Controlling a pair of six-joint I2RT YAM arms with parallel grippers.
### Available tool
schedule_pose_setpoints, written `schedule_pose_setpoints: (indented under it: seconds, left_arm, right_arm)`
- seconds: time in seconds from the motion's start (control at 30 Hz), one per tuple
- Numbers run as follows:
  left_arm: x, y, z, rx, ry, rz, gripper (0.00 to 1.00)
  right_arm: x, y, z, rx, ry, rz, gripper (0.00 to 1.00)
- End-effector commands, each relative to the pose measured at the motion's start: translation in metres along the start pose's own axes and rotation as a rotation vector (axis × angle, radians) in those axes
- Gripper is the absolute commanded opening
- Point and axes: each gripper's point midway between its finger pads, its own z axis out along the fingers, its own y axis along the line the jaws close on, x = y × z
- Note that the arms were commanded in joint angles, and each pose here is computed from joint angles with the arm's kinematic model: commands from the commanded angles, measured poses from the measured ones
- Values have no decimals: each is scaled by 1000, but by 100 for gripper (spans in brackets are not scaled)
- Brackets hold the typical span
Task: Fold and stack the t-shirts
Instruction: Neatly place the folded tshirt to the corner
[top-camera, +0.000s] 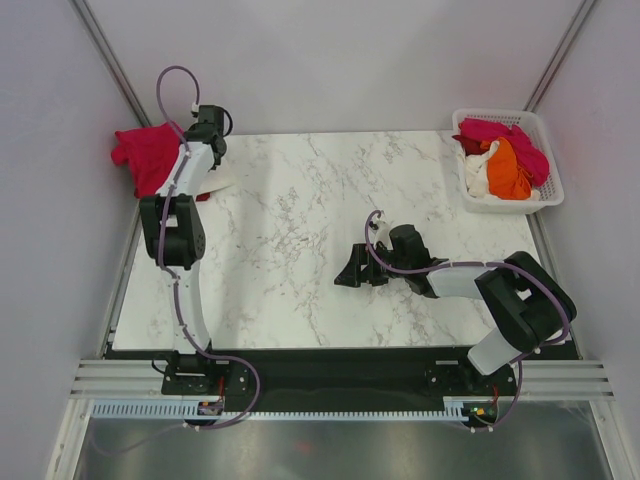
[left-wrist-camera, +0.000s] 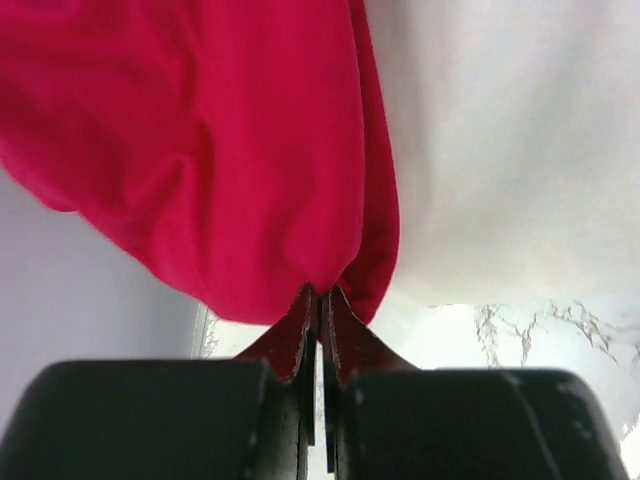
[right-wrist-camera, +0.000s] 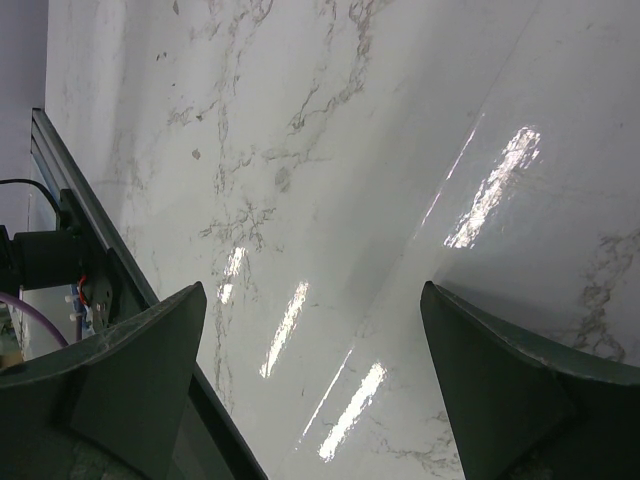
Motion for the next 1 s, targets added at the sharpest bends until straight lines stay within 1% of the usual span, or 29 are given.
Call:
schedule_pose_setpoints:
  seconds: [0.0, 0.07, 0.1, 0.17, 0.2, 0.27, 0.4, 0.43, 0.47, 0.5, 0.53, 0.57, 0.6, 0.7, 0.77, 0.83, 0.9, 0.93, 0.97]
  left_arm:
    - [-61, 59, -81, 36, -204, -197, 2]
    - [-57, 62, -89, 71, -210, -224, 2]
    - [-59, 69, -101, 91, -228, -263, 2]
    - [-49, 60, -101, 163, -207, -298, 2]
    - [-44, 70, -97, 162, -197, -325, 2]
    - [-31, 65, -89, 183, -160, -334, 2]
    - [-10, 39, -72, 245, -91, -314, 2]
    - [-1, 23, -64, 283, -59, -295, 2]
    - [3, 16, -60, 297, -41, -286, 6]
    - [6, 8, -59, 318, -26, -272, 34]
    - [9, -5, -56, 362, -5, -262, 51]
    - [9, -11, -58, 383, -2, -255, 64]
    - [6, -16, -62, 401, -8, -248, 99]
    - [-10, -25, -87, 445, -57, -240, 100]
    - [-22, -15, -100, 458, -95, -278, 100]
    - [-31, -5, -102, 446, -115, -305, 99]
    - [-35, -4, -99, 439, -117, -318, 98]
    - [-40, 14, -89, 417, -119, -363, 97]
    - [-41, 17, -84, 414, -115, -381, 96]
  right_arm:
    - [35, -22, -1, 78, 110, 45, 98]
    - [35, -22, -1, 77, 109, 44, 98]
    - [35, -22, -1, 75, 111, 43, 98]
    - [35, -21, -2, 73, 108, 44, 98]
    - [35, -22, -2, 74, 107, 42, 98]
    - [34, -21, -2, 71, 105, 41, 98]
    - [35, -21, -2, 70, 109, 41, 98]
    - [35, -21, -2, 70, 109, 41, 98]
    - [35, -21, -2, 70, 109, 42, 98]
    - [35, -21, -2, 70, 109, 41, 98]
    - [35, -21, -2, 70, 109, 42, 98]
    - [35, -21, -2, 70, 109, 42, 98]
    - [35, -21, -2, 71, 108, 41, 98]
    - [35, -21, -2, 71, 108, 41, 98]
    - [35, -21, -2, 71, 108, 41, 98]
    - [35, -21, -2, 71, 108, 42, 98]
    - [35, -21, -2, 72, 107, 43, 98]
    - [35, -21, -2, 71, 108, 42, 98]
    - [35, -21, -2, 72, 109, 44, 98]
